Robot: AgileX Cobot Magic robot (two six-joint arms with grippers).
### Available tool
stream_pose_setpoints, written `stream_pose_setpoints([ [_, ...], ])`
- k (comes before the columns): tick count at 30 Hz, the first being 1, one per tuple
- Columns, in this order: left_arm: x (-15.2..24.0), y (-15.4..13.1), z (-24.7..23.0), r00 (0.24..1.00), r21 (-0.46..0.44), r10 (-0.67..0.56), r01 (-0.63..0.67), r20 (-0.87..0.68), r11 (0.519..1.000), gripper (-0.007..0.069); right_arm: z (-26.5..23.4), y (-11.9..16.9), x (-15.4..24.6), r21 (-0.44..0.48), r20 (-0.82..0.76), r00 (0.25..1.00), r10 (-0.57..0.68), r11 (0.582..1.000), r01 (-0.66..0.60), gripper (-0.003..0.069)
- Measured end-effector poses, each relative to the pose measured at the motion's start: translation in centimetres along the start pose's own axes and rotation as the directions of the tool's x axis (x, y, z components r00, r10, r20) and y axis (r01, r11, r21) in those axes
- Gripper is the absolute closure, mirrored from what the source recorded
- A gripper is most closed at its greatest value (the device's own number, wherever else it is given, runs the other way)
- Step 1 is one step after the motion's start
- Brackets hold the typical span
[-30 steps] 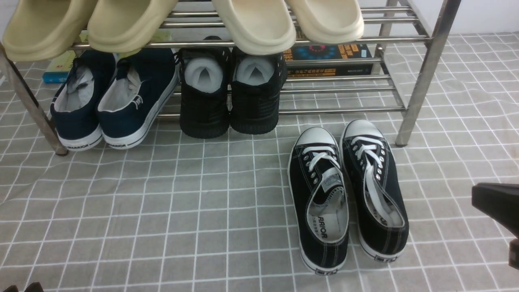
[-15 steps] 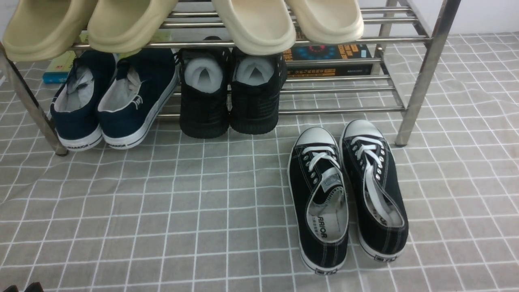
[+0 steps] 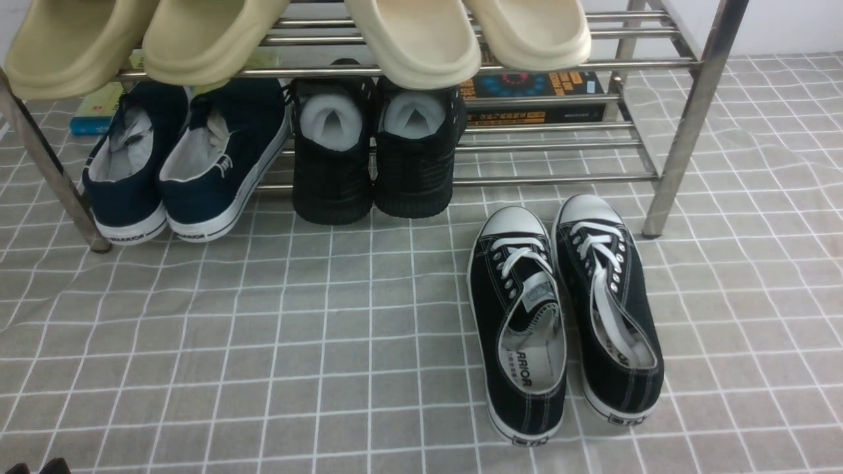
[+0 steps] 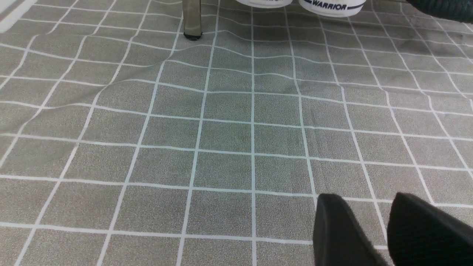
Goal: Take the shoes off the shelf with your hand from the grey coffee tablecloth.
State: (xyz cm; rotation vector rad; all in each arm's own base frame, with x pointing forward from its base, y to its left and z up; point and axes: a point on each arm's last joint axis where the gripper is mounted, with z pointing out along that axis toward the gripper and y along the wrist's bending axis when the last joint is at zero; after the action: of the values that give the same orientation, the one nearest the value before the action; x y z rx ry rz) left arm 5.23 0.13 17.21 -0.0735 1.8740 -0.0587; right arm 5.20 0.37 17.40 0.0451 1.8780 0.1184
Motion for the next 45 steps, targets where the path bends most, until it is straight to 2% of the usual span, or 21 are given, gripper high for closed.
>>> stream_pose_setpoints([
  [45,0.0,0.0,0.0,1.0,0.0,0.0,0.0,0.0,1.0,0.0384,0.0,0.0,0.0,0.0,0.001,1.0,0.001,1.0,-0.001,0.0595],
])
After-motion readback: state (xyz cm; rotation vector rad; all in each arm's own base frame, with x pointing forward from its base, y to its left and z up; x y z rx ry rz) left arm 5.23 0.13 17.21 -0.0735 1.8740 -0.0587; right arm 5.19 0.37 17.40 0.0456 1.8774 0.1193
